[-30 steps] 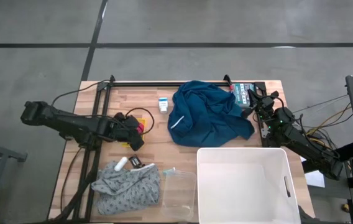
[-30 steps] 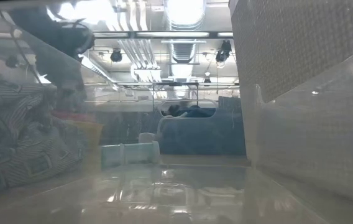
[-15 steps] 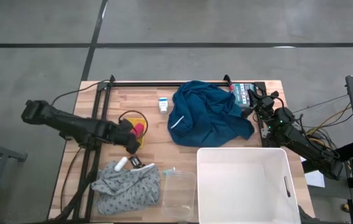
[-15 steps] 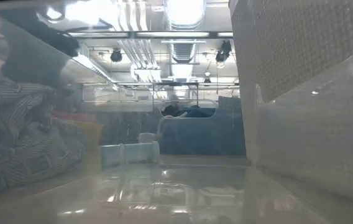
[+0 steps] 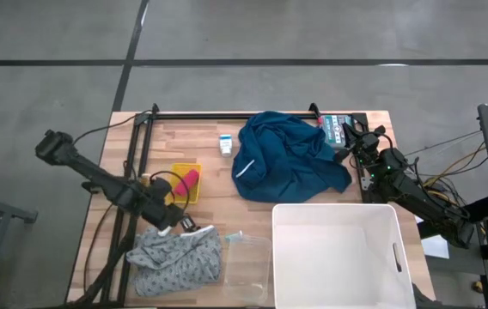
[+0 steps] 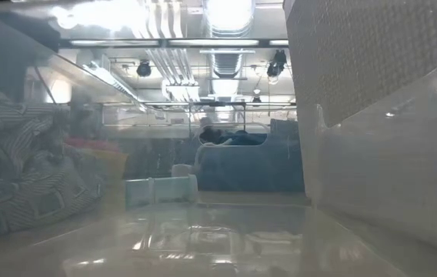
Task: Pick & Place Medicine items
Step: Put the white rolled bandage into the yellow bin
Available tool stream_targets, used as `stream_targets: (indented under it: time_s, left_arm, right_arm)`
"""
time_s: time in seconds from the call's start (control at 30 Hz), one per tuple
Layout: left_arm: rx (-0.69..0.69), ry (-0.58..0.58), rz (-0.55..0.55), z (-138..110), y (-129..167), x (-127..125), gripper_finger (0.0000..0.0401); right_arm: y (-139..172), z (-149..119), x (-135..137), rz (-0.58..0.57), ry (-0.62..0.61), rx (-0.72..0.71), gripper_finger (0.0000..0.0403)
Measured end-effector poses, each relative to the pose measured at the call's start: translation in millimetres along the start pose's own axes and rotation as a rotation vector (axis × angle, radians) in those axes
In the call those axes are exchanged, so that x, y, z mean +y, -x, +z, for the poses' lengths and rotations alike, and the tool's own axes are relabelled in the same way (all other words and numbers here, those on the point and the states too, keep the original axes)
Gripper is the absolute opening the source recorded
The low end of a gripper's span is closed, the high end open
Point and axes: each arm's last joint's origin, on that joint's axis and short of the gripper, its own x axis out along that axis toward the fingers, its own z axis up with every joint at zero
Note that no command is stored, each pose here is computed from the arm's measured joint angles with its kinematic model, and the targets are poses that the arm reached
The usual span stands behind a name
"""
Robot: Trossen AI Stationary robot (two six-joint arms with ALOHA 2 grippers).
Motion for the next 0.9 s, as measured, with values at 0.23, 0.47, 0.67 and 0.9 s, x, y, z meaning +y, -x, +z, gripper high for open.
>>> stream_targets:
  time_s: [0.23, 0.47, 0.67, 0.9]
  left_arm:
    - [0.083, -0.014, 0.023, -14, -8, -11, 0.0299]
    - [0.164, -0.076, 0.052, -25, -27, -29, 0.0299]
    - [0.202, -0.162, 0.069, -31, -40, -39, 0.0299]
    - [0.193, -0.203, 0.103, -33, -47, -41, 0.0299]
  right_arm:
    - [0, 0, 0, 0.0, 0.0, 0.0, 0.0008]
    - [0, 0, 0, 0.001, 0.0, 0.0, 0.0008]
    - [0, 0, 0, 0.0, 0.0, 0.0, 0.0008]
    - [0, 0, 0, 0.0, 0.0, 0.0, 0.0008]
